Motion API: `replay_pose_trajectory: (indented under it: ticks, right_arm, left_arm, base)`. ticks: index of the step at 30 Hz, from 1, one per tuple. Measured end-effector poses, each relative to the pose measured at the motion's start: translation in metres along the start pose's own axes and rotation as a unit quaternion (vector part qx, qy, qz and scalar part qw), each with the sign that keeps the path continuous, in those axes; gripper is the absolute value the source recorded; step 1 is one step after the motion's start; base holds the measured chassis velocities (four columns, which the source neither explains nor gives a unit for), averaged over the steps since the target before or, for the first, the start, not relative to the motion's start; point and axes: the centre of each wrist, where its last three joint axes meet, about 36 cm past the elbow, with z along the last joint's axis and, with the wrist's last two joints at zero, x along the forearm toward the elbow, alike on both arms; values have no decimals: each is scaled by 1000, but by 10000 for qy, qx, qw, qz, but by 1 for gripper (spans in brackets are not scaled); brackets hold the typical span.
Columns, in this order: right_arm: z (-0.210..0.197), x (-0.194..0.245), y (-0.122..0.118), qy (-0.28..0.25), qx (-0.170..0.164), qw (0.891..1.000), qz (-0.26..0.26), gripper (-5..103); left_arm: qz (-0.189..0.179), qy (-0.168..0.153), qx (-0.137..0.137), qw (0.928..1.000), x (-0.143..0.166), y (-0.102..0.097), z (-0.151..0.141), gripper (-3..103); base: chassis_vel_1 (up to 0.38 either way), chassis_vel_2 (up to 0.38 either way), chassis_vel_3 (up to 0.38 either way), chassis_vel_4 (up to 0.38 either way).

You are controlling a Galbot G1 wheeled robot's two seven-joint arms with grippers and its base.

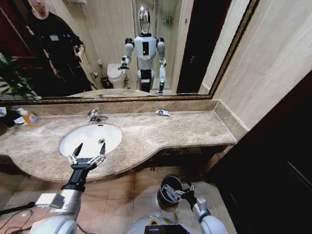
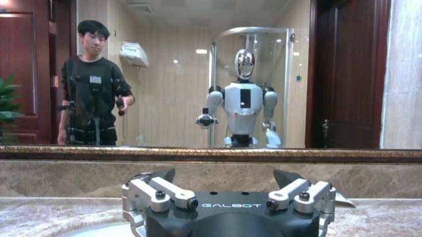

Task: Pick up the trash from the sink and place it in the trash bin.

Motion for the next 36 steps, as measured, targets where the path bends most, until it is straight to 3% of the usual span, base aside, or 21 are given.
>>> replay_pose_trajectory:
  ticks: [6,13,21,24,36]
  right_arm:
    - [-63,9,10,-502,-20,9986,-193,100]
    - [-150,-17,5,-1236,292,9916,-261,100]
    - [-184,-50,-16,-1385,466,9885,-379,100]
    - [-195,-75,-34,-1409,578,9873,-443,100]
    - [-230,-163,-82,-1259,545,9887,-598,100]
  left_arm:
    - [0,0,0,10000,0,0,0,100]
    - [-1,0,0,10000,0,0,0,100]
    - [0,1,1,10000,0,0,0,100]
    - [1,1,0,10000,0,0,0,100]
    - [-1,0,0,10000,0,0,0,100]
  base:
    - [0,0,0,0]
    - [0,0,0,0]
    - [0,0,0,0]
    - [0,0,0,0]
    - [0,0,0,0]
